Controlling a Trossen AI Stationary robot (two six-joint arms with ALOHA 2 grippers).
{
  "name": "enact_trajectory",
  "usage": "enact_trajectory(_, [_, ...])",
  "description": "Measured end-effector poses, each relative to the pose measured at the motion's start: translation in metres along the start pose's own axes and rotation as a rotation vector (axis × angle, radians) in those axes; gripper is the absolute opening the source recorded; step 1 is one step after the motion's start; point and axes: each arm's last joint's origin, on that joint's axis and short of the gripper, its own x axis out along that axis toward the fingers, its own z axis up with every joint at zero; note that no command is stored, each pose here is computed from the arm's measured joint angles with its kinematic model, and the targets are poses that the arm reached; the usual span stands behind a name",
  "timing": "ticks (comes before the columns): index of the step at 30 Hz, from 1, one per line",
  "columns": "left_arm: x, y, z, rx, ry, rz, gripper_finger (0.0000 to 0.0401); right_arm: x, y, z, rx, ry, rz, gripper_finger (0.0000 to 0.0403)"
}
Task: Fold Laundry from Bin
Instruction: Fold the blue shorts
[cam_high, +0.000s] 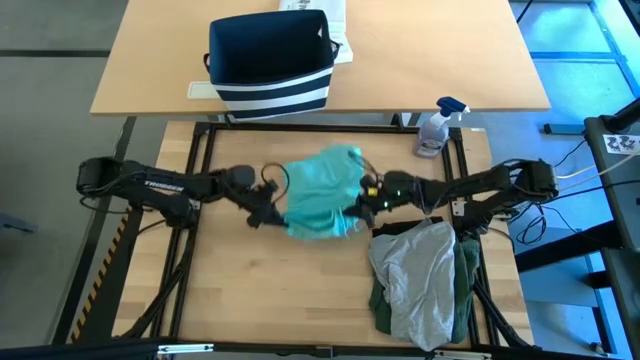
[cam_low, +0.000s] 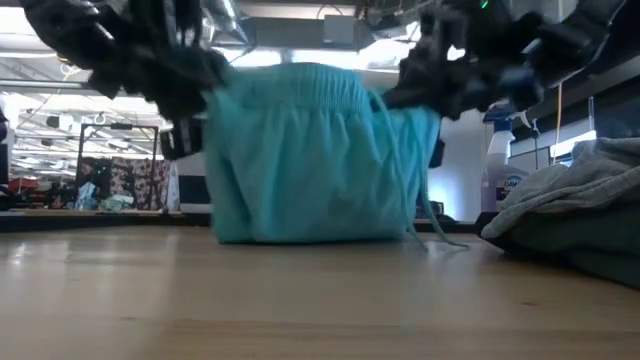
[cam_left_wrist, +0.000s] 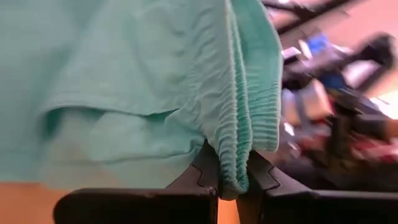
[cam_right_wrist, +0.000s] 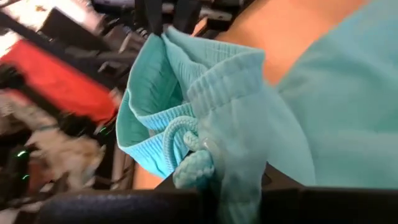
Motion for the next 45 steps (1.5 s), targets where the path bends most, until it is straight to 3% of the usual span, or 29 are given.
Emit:
enact_trajectory(4, [0.017,-0.039,-0.021,-0.039,0.052,-0.196,0.0016,0.009,0.04,-0.027,0.035,0.031,0.117,0.0025])
enact_trajectory(7, [0.021,-0.07,-0.034,-0.055,-0.009,-0.358,0.0016,0.007,0.072,-0.042,0.059,-0.011,0.207,0.0025])
enact_trajectory(9, [0.021,-0.081,-0.038,-0.059,-0.073,-0.395,0.0016,0.003,0.084,-0.046,0.057,-0.047,0.215,0.0025])
enact_trajectory(13, [0.024,-0.073,-0.041,-0.057,-0.096,-0.273,0.0016,0.001,0.079,-0.049,0.065,-0.057,0.106,0.0025])
enact_trajectory(16, [0.027,-0.052,-0.045,-0.062,-0.022,-0.09,0.0016,0.002,0.062,-0.049,0.073,0.016,-0.013,0.0025])
enact_trajectory(19, [0.027,-0.041,-0.05,-0.038,0.049,0.017,0.0016,0.001,0.047,-0.049,0.032,0.075,-0.108,0.0025])
enact_trajectory(27, [0.027,-0.043,-0.052,-0.019,0.07,0.002,0.0015,-0.001,0.032,-0.034,-0.025,0.13,-0.057,0.0025])
enact_trajectory(33, [0.027,-0.049,-0.051,-0.017,0.035,-0.011,0.0014,0.0,0.033,-0.019,-0.066,0.06,-0.012,0.0025])
enact_trajectory(38, [0.01,-0.047,-0.031,0.018,-0.109,0.021,0.0014,-0.002,0.025,0.008,-0.086,-0.022,-0.048,0.0025])
enact_trajectory(45, [-0.04,-0.037,0.007,0.071,-0.385,0.118,0.0014,-0.015,0.006,0.061,-0.154,-0.113,-0.069,0.0025])
